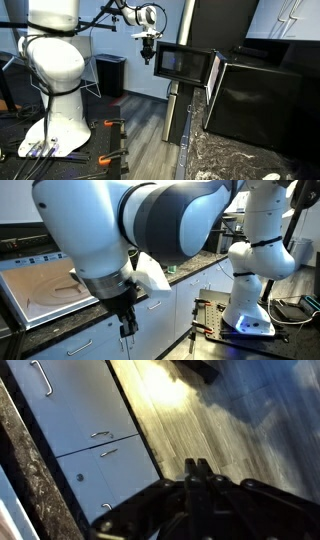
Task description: Open the door of the microwave
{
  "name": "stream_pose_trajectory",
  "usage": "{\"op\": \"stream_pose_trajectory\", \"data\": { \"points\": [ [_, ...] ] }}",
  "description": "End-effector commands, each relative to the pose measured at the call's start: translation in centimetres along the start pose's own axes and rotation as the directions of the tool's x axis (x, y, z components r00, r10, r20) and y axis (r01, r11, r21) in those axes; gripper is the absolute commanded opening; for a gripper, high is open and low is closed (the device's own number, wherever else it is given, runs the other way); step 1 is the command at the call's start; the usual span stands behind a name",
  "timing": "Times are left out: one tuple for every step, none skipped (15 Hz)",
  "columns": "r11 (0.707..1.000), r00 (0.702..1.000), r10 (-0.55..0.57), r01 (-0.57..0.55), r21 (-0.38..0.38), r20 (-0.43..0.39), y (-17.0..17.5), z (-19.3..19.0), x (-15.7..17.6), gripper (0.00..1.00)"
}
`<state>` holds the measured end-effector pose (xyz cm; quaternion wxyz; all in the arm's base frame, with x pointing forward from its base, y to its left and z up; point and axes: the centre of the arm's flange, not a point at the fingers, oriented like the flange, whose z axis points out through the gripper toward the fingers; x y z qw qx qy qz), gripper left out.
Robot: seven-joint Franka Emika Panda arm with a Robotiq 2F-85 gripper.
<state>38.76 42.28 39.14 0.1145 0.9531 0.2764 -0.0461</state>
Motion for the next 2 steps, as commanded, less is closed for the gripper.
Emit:
{"op": "stream_pose_trajectory", "data": {
  "points": [
    [1.000, 1.000, -0.001, 0.001, -0.002, -0.002, 0.07, -0.08, -0.15, 0.15],
    [1.000, 1.000, -0.001, 0.001, -0.002, -0.001, 0.07, -0.08, -0.14, 0.22]
  ]
}}
